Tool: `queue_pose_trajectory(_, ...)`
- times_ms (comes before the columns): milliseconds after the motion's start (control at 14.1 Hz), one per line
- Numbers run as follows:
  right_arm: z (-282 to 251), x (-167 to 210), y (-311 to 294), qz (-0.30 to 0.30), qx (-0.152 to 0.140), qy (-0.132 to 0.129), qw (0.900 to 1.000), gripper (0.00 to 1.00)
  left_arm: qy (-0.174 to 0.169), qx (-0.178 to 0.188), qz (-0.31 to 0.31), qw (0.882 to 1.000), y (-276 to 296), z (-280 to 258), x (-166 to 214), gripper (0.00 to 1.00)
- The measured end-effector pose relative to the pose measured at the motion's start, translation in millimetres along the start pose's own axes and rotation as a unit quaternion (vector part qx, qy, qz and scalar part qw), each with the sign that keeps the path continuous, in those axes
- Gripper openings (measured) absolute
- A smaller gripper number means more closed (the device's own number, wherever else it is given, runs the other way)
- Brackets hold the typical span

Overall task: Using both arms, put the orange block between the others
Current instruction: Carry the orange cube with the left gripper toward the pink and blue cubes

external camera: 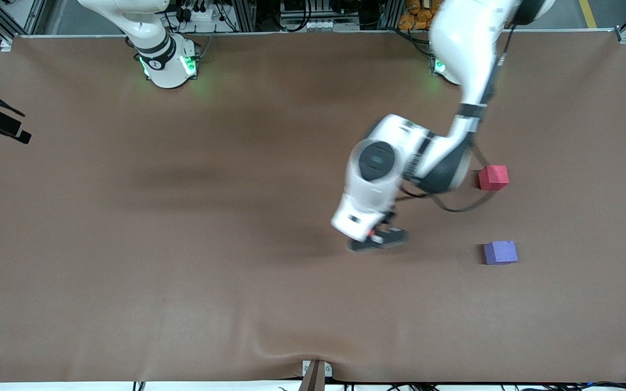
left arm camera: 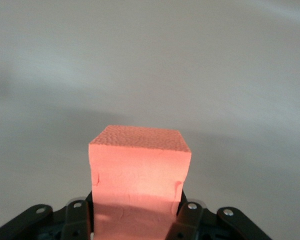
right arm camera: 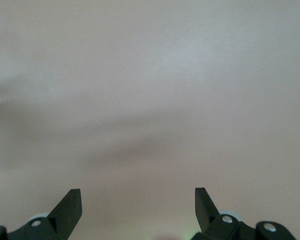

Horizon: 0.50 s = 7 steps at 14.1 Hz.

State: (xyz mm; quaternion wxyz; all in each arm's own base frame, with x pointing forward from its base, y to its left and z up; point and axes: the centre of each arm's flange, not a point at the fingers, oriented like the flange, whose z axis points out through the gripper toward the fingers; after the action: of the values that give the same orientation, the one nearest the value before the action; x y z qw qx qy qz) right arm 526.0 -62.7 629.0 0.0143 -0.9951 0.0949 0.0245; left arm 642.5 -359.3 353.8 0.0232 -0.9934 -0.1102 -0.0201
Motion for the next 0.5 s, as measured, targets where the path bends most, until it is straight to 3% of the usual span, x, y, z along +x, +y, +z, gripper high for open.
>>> queue_pose_trajectory(283, -4.2, -3.0, -7.2, 0.002, -0.012, 0.006, 1.0, 1.0, -0.034, 0.016, 0.033, 0.999, -146.0, 10.3, 63.1, 0.54)
queue_pose_trajectory(496, -3.8, -3.1, -9.5, -0.001, -0.012, 0.006, 1.0, 1.0, -0.058, 0.018, 0.058, 0.996, -227.2, 12.1, 70.8, 0.54)
